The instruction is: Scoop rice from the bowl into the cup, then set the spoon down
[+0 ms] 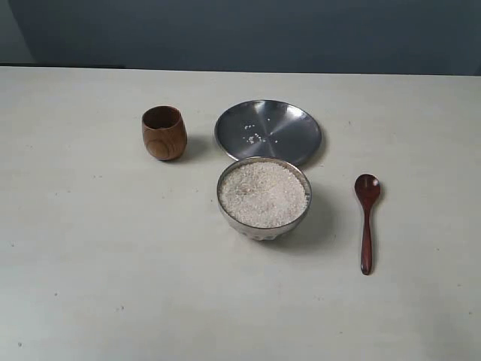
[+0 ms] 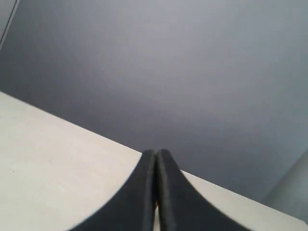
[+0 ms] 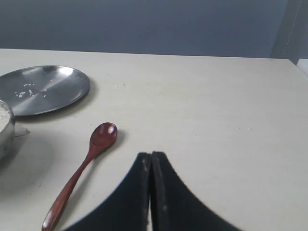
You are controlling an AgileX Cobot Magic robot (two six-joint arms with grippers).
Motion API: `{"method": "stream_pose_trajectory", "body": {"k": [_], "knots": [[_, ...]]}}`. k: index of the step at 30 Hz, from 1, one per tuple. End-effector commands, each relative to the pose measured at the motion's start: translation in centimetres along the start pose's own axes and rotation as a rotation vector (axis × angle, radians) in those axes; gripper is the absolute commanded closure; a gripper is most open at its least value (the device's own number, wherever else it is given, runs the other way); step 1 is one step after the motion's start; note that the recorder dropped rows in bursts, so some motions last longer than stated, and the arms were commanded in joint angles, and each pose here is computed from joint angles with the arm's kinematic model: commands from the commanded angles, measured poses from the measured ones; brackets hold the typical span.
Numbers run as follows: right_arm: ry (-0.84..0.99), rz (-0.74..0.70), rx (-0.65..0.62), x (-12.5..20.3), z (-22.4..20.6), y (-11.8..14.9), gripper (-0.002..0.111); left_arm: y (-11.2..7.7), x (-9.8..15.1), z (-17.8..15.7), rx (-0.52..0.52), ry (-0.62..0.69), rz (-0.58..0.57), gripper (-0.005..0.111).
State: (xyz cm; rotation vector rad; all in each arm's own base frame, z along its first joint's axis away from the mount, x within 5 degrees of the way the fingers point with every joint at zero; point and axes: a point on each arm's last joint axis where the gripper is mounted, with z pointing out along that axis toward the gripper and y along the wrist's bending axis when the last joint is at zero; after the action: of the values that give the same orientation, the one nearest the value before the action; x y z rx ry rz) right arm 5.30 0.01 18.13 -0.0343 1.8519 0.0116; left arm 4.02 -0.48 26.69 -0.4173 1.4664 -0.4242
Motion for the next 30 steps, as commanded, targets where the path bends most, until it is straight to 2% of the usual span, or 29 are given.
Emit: {"method": "stream_pose_trajectory", "body": {"k": [1, 9, 15, 16, 18, 30], "knots": [[-0.016, -0.004, 0.003, 0.0, 0.0, 0.0, 0.108, -1.7, -2.0, -0.4, 0.011, 0.071, 0.095, 0.106], [-0.016, -0.004, 0.003, 0.0, 0.0, 0.0, 0.108, -3.9, -5.0, 1.7, -0.026, 0.33, 0.284, 0.106], [-0.016, -0.004, 0.003, 0.0, 0.0, 0.0, 0.108, -3.8, -5.8, 3.6, -0.111, 0.537, 0.398, 0.106], [-0.016, -0.004, 0.003, 0.0, 0.0, 0.0, 0.108, -3.5, -5.8, 4.0, -0.142, 0.607, 0.42, 0.106], [-0.016, -0.004, 0.003, 0.0, 0.0, 0.0, 0.108, -3.3, -5.7, 4.4, -0.152, 0.639, 0.424, 0.106], [-0.016, -0.005, 0.003, 0.0, 0.0, 0.0, 0.108, -3.4, -5.7, 4.4, -0.148, 0.635, 0.418, 0.106]]}}
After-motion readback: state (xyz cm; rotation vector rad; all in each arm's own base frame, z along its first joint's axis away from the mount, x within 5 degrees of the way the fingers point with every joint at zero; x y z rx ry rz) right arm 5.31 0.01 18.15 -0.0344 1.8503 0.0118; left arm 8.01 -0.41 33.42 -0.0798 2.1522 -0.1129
